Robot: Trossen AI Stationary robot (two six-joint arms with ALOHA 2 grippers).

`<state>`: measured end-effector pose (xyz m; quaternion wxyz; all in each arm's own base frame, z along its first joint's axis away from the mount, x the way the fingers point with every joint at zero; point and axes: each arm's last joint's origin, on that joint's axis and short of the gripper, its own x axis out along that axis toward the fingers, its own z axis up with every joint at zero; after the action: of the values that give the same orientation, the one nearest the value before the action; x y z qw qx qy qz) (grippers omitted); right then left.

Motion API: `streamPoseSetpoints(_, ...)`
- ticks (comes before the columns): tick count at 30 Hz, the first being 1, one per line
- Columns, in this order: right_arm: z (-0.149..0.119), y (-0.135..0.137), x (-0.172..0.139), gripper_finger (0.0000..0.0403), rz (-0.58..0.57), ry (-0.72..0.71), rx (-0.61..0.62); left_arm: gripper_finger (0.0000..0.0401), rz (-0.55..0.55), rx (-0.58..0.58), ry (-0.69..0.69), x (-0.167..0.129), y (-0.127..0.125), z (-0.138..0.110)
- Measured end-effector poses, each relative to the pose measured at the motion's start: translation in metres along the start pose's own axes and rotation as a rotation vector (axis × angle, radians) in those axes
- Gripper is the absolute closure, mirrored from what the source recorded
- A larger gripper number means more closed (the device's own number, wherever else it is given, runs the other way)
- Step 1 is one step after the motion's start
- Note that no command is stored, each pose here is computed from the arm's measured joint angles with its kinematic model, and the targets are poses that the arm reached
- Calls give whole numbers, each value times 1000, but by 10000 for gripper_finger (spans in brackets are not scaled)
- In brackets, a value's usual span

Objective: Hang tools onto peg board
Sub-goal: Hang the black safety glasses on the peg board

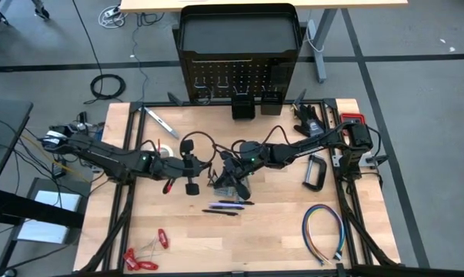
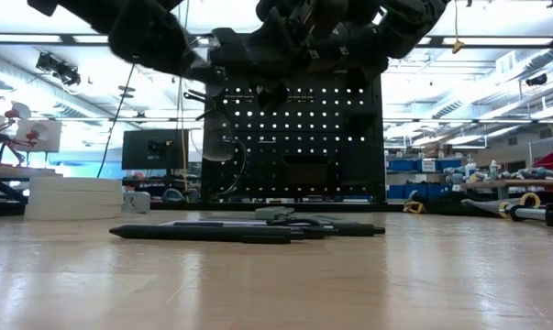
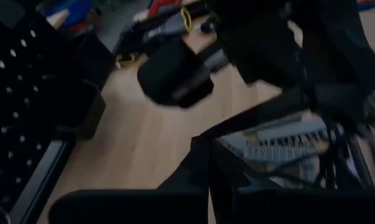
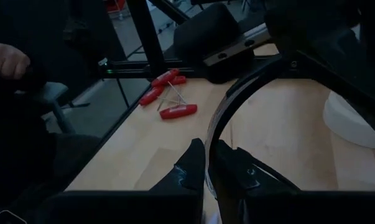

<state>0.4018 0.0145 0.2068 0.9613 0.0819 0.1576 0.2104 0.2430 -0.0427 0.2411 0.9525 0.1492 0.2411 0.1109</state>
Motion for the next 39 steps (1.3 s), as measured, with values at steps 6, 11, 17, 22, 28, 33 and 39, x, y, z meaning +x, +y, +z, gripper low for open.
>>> streamPoseSetpoints(6, -1, 0, 0, 371, 1, 8, 5, 398, -3, 29, -30, 12, -5, 1)
streamPoseSetpoints(11, -4, 0, 0, 373, 3, 36, 17, 398, -42, 53, -37, 13, -7, 1)
streamPoseSetpoints(17, -4, -1, -1, 372, -1, 42, 21, 398, -156, 103, -45, 10, -15, 1)
streamPoseSetpoints(22, -3, -3, -2, 374, 7, 41, 22, 398, -180, 129, -67, 7, -18, 5)
streamPoseSetpoints(28, -3, -2, -2, 374, 25, 42, 24, 398, -172, 102, -145, 8, -17, 14)
streamPoseSetpoints(33, -4, -2, -2, 383, 29, 46, 26, 398, -185, 99, -150, 8, -18, 14)
streamPoseSetpoints(39, -7, -3, -1, 383, 8, 65, 63, 393, -175, 96, -24, 2, -15, 3)
